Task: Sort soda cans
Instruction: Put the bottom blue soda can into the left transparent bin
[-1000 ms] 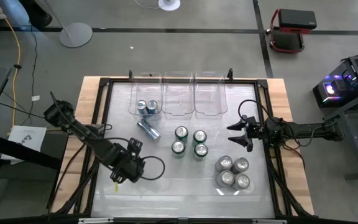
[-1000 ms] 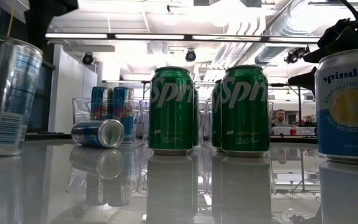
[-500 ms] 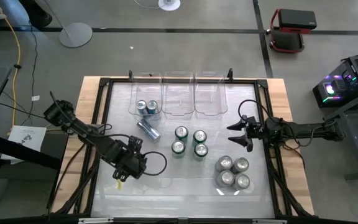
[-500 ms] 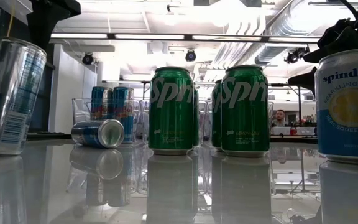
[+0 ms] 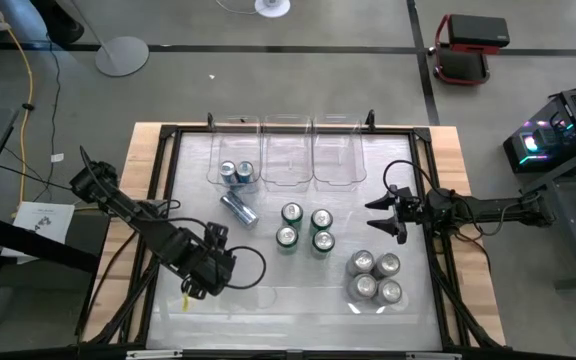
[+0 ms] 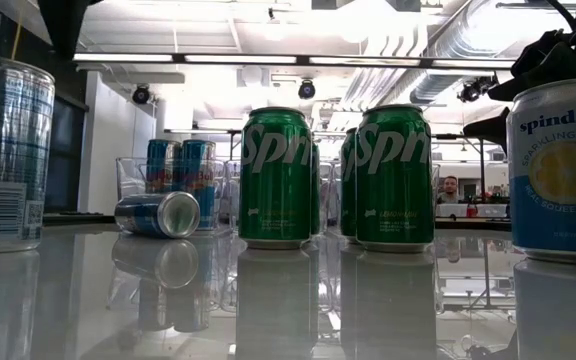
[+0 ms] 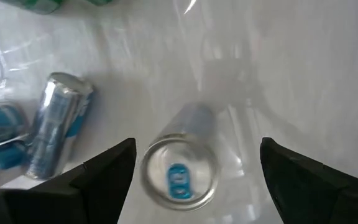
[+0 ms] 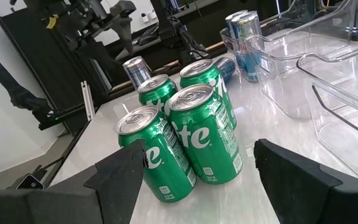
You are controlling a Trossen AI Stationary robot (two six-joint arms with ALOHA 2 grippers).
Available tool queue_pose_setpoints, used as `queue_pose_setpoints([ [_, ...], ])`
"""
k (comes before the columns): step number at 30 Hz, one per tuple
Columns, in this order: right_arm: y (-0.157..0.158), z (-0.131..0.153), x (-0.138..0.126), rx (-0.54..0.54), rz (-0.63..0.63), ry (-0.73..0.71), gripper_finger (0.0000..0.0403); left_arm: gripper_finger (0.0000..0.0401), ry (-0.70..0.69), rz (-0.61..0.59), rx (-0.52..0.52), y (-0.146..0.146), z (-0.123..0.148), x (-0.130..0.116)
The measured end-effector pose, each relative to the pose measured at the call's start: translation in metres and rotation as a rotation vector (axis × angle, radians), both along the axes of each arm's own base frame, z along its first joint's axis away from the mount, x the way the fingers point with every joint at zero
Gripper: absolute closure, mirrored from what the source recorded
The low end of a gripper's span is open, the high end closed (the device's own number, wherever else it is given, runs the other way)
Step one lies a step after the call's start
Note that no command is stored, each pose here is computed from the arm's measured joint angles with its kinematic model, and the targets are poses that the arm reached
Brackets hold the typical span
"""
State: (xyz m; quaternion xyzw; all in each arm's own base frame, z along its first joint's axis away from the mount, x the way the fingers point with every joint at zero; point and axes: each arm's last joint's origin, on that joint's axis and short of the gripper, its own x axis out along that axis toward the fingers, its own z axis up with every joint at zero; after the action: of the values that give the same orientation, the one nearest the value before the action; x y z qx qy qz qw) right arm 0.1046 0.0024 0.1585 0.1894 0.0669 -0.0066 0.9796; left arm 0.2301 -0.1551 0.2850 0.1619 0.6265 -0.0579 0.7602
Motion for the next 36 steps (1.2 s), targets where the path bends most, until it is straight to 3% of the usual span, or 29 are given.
queue_pose_setpoints([
  [9, 0.000, 0.000, 0.000, 0.000, 0.000, 0.000, 0.0112, 0.0080, 0.110, -0.040, 0.033, 0.005, -0.029, -0.009],
  [17, 0.000, 0.000, 0.000, 0.000, 0.000, 0.000, 0.0112, 0.0082, 0.108, -0.025, -0.023, 0.009, -0.036, -0.003],
  [24, 0.000, 0.000, 0.000, 0.000, 0.000, 0.000, 0.0112, 0.0127, 0.109, 0.019, -0.030, 0.015, -0.036, 0.001],
  [27, 0.000, 0.000, 0.000, 0.000, 0.000, 0.000, 0.0112, 0.0155, 0.112, 0.105, -0.056, 0.021, -0.036, 0.004],
  [30, 0.000, 0.000, 0.000, 0.000, 0.000, 0.000, 0.0112, 0.0174, 0.117, 0.265, -0.106, 0.028, -0.036, 0.008],
  [36, 0.000, 0.000, 0.000, 0.000, 0.000, 0.000, 0.0112, 0.0163, 0.075, 0.531, -0.150, 0.038, -0.031, 0.010],
])
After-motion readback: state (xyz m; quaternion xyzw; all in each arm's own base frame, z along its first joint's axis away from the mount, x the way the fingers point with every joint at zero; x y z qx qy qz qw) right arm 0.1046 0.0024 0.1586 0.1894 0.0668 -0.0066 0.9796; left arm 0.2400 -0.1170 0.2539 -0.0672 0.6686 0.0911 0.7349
